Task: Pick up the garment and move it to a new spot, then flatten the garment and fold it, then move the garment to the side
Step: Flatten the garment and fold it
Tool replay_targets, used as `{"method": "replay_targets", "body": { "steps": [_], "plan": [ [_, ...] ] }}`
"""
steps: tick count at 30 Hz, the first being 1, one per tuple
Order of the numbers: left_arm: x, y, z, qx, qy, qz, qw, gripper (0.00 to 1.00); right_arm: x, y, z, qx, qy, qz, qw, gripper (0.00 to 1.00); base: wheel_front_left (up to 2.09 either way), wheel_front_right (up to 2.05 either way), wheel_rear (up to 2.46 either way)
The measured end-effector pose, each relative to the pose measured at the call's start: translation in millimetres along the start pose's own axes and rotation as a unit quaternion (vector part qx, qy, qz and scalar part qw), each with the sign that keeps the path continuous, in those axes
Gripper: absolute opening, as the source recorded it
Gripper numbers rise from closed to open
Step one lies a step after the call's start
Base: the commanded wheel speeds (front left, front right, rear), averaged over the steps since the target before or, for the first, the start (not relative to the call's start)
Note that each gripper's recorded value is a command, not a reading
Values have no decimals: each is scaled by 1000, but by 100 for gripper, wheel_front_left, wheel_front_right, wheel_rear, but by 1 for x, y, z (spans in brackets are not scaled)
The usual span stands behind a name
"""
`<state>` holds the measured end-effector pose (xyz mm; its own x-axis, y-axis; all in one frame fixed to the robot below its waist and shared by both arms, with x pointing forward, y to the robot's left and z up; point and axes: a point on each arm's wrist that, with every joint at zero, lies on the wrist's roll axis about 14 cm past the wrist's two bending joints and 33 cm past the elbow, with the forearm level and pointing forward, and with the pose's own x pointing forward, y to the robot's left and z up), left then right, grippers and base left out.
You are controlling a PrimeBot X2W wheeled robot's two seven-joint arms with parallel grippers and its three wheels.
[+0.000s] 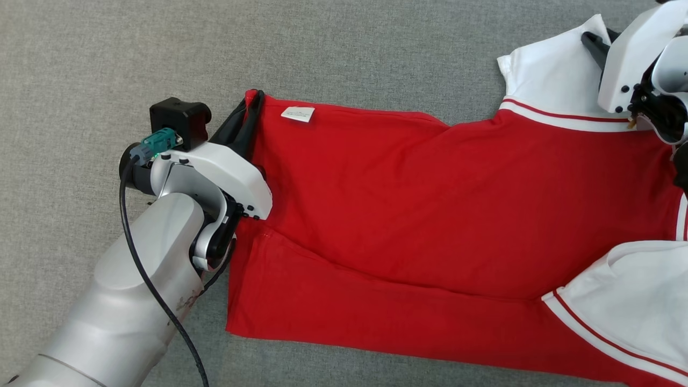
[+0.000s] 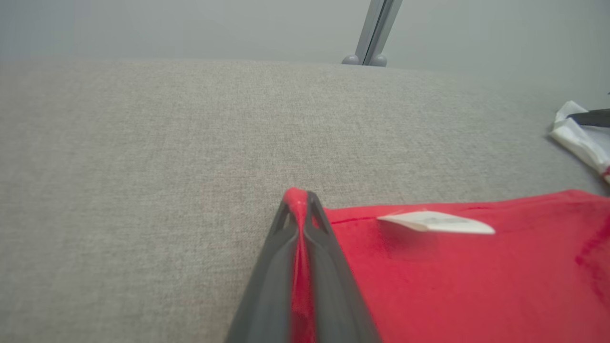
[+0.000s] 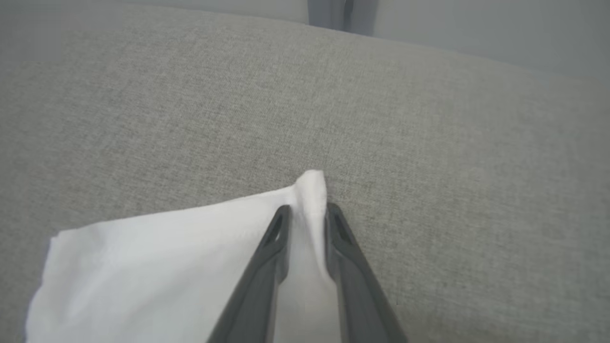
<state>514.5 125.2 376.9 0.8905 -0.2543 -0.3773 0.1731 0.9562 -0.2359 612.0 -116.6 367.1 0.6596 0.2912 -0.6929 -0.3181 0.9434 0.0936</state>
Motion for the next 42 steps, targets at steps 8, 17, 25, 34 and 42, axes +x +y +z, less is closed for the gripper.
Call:
{"method": "replay_targets", "body": {
  "steps": [8,17,25,34,42],
  "plan": [
    [2,1,7,-31,-9,3,999,0,-4,-7,9,9,-48,-6,999,0,0,0,0],
    [-14,-5,12,-89,-12,-1,996,0,-39,14,23,24,-114,31,993,0,0,0,0],
    [-46,-19,22,-114,-25,-19,993,0,-102,15,16,32,-178,56,982,0,0,0,0],
    [-89,-37,33,-114,-47,-47,991,0,-172,19,-7,49,-230,77,969,0,0,0,0],
    [-121,-44,10,-137,-38,-46,989,0,-204,24,-58,78,-232,84,966,0,0,0,0]
  ]
}}
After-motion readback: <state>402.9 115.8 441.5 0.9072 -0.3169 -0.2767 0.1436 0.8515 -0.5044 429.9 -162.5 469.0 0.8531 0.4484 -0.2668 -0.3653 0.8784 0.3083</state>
